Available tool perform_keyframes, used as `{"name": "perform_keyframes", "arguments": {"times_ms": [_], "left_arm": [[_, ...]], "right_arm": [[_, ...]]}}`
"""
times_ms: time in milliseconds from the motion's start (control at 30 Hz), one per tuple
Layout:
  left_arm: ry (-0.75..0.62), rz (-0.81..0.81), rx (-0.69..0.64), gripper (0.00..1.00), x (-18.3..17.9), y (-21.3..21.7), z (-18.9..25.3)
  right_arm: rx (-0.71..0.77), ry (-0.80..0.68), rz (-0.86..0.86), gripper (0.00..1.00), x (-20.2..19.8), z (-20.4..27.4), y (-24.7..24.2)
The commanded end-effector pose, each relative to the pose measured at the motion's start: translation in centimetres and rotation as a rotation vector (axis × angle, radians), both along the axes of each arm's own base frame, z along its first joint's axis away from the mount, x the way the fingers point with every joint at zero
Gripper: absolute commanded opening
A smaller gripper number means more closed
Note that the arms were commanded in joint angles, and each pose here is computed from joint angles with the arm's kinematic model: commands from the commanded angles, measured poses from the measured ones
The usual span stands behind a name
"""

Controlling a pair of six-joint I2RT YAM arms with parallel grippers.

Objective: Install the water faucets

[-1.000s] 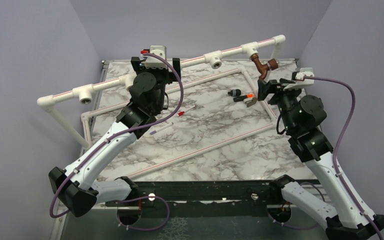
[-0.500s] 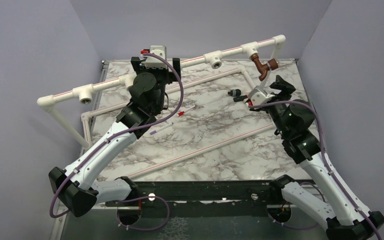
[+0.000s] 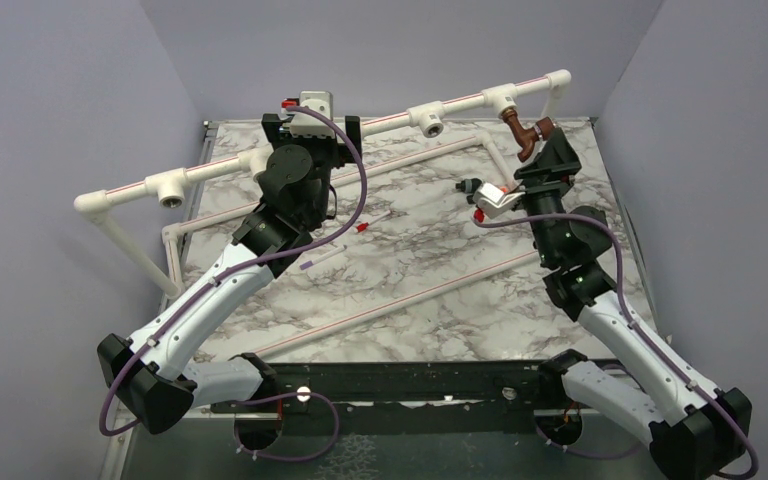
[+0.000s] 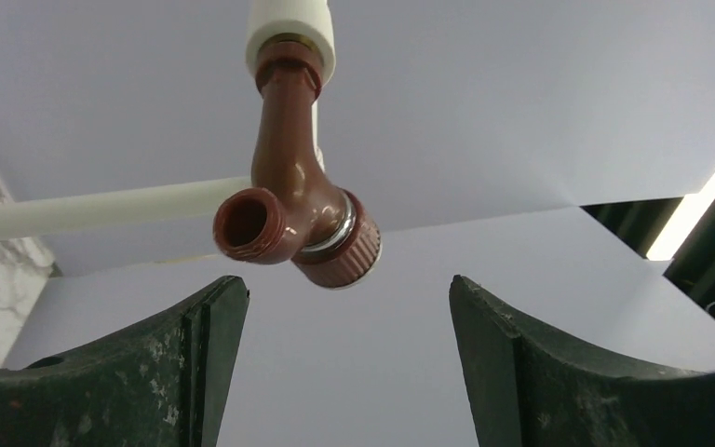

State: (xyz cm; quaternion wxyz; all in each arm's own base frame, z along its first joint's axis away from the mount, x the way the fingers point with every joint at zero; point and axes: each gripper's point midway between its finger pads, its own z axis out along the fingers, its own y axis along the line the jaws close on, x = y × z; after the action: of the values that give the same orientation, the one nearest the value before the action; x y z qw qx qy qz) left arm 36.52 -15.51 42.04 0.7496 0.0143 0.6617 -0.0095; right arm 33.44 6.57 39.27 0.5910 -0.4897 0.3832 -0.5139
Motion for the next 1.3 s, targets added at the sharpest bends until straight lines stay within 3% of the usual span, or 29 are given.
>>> {"name": "perform_keyframes", "arguments": {"times_ms": [0,167,533,733,900,1033,1200,1267], "left_arm": [[0.164,-0.003,0.16,0.99,0.5,-0.4,-6.1],[0.16,-0.002,0.157,0.99,0.4,-0.3,-5.9],[0.156,0.0,0.155,0.99,0.4,-0.2,-5.7],[0.157,0.0,0.156,0.99,0.4,-0.3,-5.8],[0.159,0.0,0.158,0.99,0.4,-0.3,-5.9],[0.157,0.001,0.156,0.99,0.4,-0.2,-5.8],[0.158,0.0,0.157,0.99,0.4,-0.3,-5.9],[0.159,0.0,0.159,0.99,0.4,-0.3,-5.9]], "right_arm": [[-0.123,-0.142,-0.053,0.84,-0.6,4.0,0.3],[-0.136,-0.154,-0.042,0.83,0.3,4.1,1.2],[-0.104,-0.144,-0.062,0.64,2.3,3.7,1.6],[-0.047,-0.142,-0.055,0.48,3.1,3.5,1.8],[0.008,-0.128,-0.039,0.27,3.5,2.5,1.9],[0.123,-0.118,-0.019,0.02,3.5,2.4,1.6],[0.434,-0.078,0.071,0.01,3.0,2.8,1.4],[0.673,-0.039,0.138,0.01,2.7,3.3,1.5]]}}
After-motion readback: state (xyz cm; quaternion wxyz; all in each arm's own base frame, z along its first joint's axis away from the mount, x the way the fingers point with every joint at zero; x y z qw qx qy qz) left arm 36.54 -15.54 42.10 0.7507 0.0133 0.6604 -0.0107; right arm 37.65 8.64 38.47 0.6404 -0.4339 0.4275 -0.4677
